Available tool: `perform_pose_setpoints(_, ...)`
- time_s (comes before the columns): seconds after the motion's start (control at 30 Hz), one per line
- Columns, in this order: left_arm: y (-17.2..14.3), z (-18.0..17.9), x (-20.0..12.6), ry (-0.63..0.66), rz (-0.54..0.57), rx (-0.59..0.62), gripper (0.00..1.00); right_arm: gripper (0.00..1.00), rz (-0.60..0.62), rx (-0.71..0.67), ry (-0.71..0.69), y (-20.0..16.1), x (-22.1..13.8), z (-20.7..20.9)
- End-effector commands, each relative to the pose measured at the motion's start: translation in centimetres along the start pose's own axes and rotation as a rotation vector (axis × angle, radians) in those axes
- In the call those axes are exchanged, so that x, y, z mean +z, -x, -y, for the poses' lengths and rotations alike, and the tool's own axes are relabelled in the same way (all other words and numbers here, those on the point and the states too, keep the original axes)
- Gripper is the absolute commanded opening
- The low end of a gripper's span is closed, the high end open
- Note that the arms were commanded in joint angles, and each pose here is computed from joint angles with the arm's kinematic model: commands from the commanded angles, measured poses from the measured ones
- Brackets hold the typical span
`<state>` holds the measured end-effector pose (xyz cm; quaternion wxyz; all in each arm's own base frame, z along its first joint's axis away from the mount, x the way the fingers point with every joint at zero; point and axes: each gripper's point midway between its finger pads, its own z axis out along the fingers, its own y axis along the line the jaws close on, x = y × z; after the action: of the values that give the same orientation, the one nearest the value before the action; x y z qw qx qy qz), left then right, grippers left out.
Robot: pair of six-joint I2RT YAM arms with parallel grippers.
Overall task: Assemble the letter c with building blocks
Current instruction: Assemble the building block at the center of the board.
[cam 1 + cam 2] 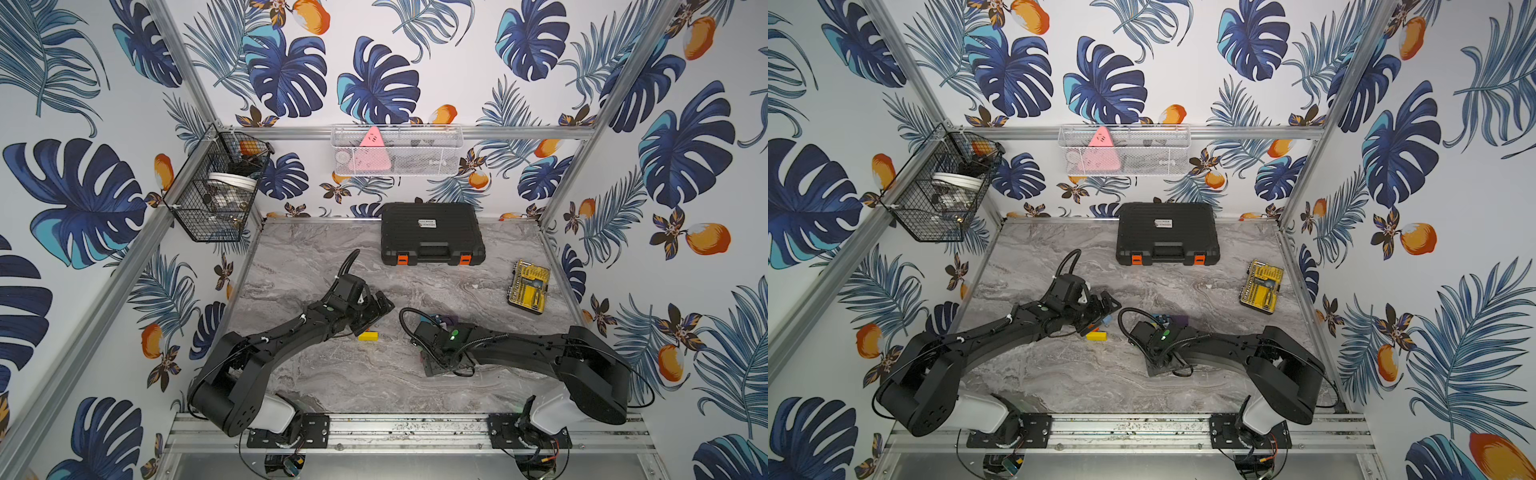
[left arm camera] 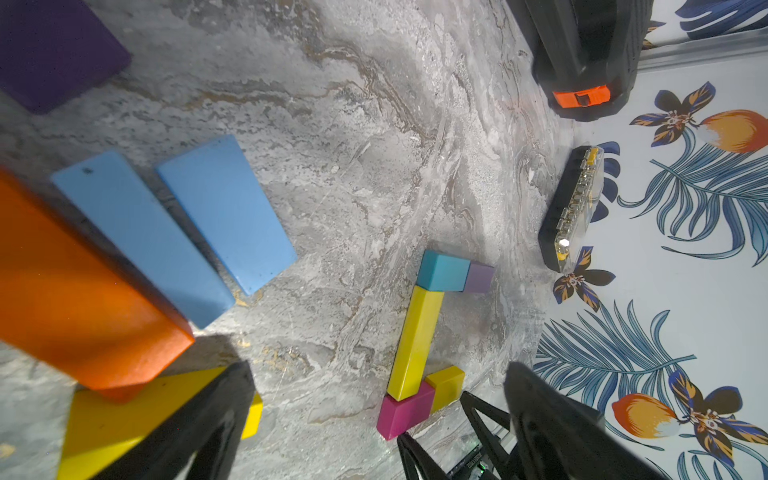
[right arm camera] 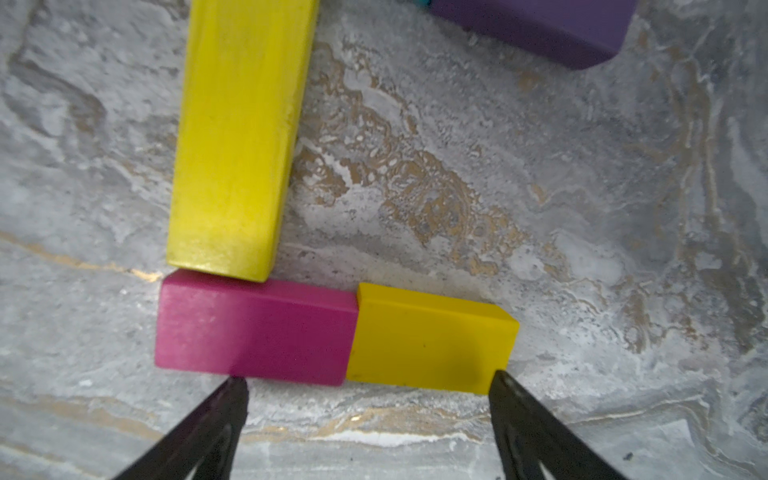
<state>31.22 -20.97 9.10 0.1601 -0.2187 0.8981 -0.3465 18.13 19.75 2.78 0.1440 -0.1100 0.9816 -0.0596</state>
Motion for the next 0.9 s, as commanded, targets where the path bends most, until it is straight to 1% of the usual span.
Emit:
perform_pose_setpoints(0.0,0.3,0.6,-0.2,-0.023,0.013,0.004,0.99,0.92,0.009,0.002,0.0,0.3,0.0,-0.1)
perform_pose_setpoints(0.5,0.2,0.5,-0.1,-0.025,0.01,0.004,0.99,0.92,0.007,0.009,0.018,0.4,-0.4,-0.1)
perform_pose_setpoints(0.63,0.3,1.0,-0.5,-0.03,0.011,0.015,0.99,0.92,0.028,0.025,0.06,1.1,-1.9,-0.4)
perform_pose_setpoints(0.77,1.2,1.3,-1.3,-0.001,0.016,0.054,0.99,0.92,0.056,0.036,0.119,2.5,-3.9,-1.3)
perform_pose_setpoints(0.87,3.1,1.0,-2.5,0.032,0.041,0.073,0.99,0.92,0.078,0.045,0.199,4.4,-5.6,-3.0)
